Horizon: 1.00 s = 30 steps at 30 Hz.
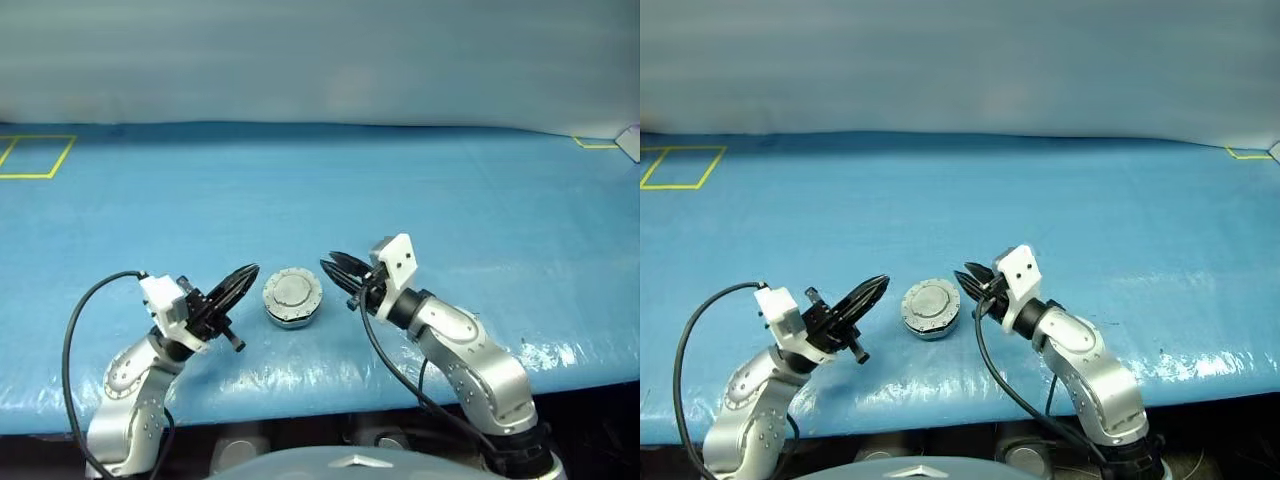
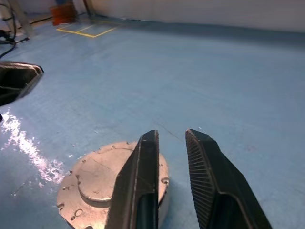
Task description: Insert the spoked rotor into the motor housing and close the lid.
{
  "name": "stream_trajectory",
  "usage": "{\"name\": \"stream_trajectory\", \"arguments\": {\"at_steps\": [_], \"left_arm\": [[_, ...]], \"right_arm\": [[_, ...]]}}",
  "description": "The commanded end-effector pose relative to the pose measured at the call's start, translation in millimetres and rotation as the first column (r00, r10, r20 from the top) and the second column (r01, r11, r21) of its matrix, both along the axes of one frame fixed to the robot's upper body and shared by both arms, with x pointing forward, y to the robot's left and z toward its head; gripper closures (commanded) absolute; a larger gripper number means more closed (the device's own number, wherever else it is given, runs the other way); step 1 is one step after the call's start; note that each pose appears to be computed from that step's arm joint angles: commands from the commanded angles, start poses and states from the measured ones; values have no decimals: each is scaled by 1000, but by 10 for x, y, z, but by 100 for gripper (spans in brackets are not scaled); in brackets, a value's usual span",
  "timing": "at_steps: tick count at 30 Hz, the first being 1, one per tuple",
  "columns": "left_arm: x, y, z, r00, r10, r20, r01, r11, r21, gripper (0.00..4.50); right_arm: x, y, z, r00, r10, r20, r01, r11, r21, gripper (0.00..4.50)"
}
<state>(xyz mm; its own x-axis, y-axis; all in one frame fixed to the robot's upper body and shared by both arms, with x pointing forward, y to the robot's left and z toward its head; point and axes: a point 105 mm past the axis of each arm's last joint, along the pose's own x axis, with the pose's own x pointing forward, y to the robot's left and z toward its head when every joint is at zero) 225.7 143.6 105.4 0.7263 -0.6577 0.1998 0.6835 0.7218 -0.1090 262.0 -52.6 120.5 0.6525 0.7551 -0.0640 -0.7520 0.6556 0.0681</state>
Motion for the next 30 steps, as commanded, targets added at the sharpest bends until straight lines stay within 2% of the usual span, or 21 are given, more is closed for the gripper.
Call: {"name": "stream_trajectory", "arguments": {"at_steps": [1,4,8,11,20,26,30], "left_arm": [[-145,-43,-74,1000,-5,-5,5,999,42,450],[-281,-76,-290,996,-52,-77,60,992,111,450],[-338,-76,-431,996,-37,-86,50,988,148,450],[-346,-74,-526,996,-33,-89,50,979,200,450],[-319,-89,-566,997,-14,-78,28,984,177,450],[-318,-95,-581,997,-12,-81,25,986,163,450],[-330,-80,-595,996,-2,-90,16,988,155,450]], "right_arm": [[-59,259,83,988,157,9,-157,988,5,234],[-54,389,20,974,227,-6,-227,973,-32,134],[-34,516,-87,963,268,-33,-269,962,-50,4],[-41,573,-187,955,293,-49,-296,951,-84,4],[40,557,-361,961,274,-35,-276,950,-145,4],[3,580,-356,955,297,16,-290,941,-175,4],[-18,599,-315,950,308,40,-297,939,-172,98]]}}
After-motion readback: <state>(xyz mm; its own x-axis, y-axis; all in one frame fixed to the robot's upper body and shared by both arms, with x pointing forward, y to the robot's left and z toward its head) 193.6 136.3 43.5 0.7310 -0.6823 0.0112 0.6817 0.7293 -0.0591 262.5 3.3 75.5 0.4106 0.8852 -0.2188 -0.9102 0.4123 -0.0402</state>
